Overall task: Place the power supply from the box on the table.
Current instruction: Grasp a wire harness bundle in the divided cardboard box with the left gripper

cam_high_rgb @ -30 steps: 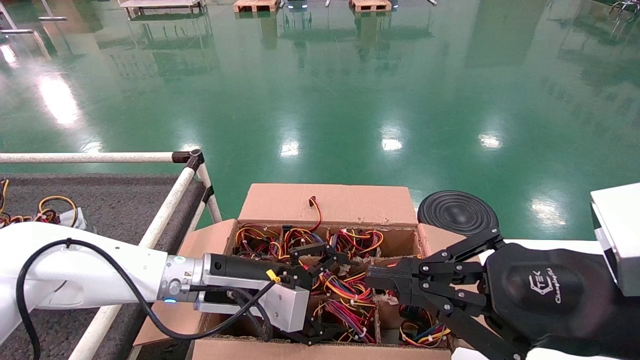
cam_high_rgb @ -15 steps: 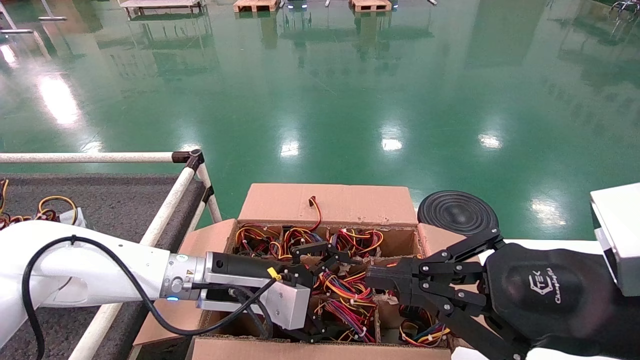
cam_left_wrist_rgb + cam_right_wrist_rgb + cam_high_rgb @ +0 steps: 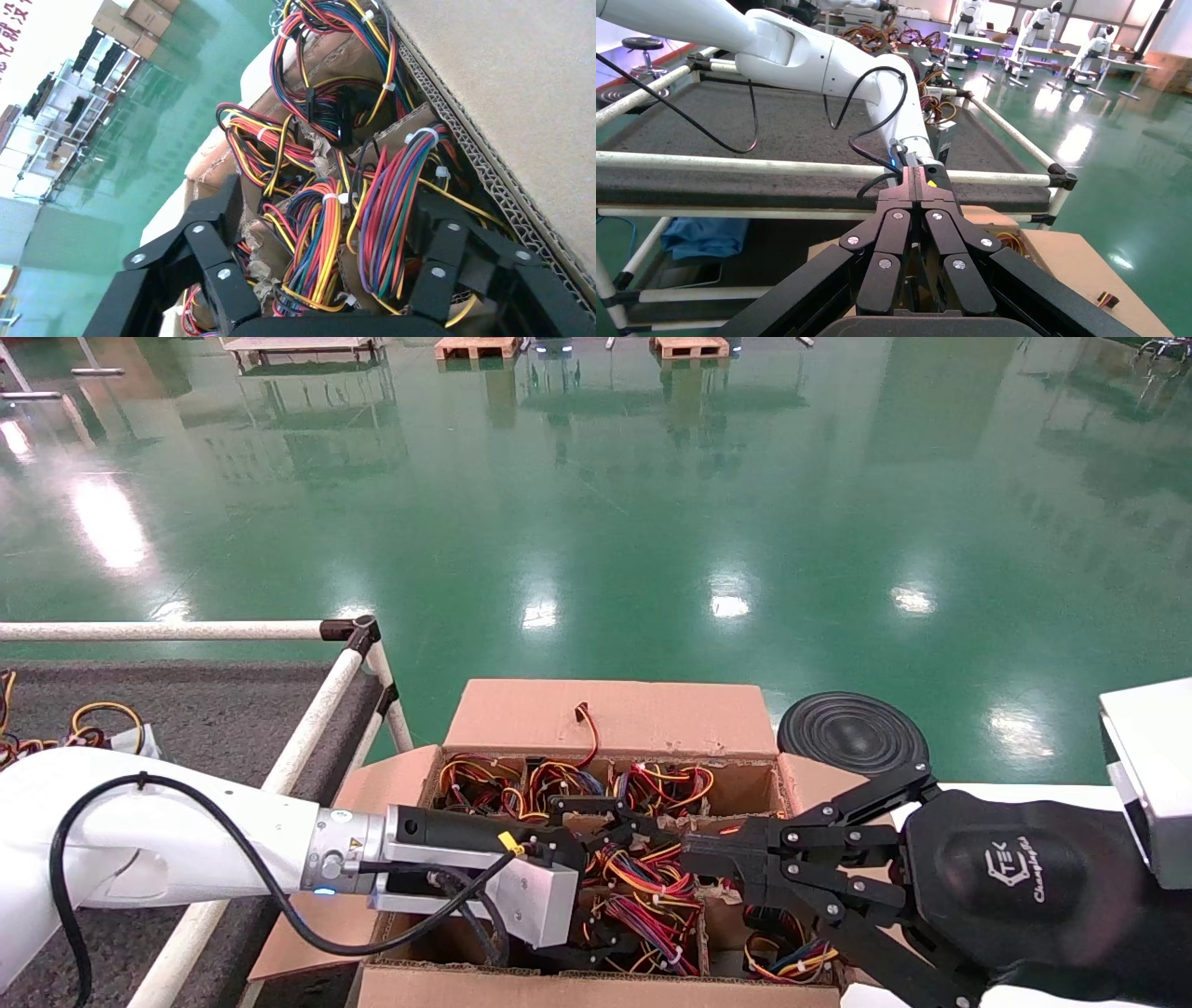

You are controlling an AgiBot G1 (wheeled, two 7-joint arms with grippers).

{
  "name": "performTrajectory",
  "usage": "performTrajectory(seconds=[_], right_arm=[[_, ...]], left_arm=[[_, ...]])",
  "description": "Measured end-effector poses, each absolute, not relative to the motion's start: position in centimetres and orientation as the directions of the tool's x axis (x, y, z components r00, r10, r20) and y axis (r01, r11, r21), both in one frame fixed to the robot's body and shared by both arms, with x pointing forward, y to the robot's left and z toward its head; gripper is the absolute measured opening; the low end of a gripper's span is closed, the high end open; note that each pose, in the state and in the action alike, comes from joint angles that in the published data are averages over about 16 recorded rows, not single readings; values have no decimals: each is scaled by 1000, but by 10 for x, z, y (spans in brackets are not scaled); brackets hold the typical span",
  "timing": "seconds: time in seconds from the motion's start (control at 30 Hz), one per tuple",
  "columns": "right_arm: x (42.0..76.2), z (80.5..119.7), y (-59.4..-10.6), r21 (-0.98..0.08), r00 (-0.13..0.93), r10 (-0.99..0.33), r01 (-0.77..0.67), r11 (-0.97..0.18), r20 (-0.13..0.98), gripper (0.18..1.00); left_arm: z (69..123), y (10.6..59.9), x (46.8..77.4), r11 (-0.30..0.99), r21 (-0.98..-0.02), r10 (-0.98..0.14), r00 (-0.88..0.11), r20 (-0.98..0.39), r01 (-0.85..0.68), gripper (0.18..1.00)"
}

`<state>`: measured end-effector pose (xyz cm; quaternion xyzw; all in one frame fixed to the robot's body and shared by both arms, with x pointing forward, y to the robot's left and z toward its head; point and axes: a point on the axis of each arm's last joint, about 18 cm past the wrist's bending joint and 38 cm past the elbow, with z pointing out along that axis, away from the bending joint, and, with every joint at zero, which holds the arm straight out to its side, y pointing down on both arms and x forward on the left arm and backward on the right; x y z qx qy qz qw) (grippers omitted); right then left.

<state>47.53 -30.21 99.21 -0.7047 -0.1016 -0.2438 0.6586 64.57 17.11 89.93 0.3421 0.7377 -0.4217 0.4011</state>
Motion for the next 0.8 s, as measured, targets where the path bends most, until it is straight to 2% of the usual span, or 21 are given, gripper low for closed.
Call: performTrajectory(seconds=[0.47, 0.57, 0.8], right_arm=[[475, 992, -302, -879, 860, -178, 464, -112, 477, 194], [475, 992, -302, -879, 860, -178, 464, -112, 477, 194], [475, 992, -302, -879, 860, -178, 464, -112, 477, 194]], left_arm=[[900, 171, 649, 403, -355, 157, -446, -881, 844, 643], [900, 171, 649, 402, -358, 153, -447, -881, 843, 538], [899, 172, 651, 401, -365, 145, -452, -880, 840, 416]])
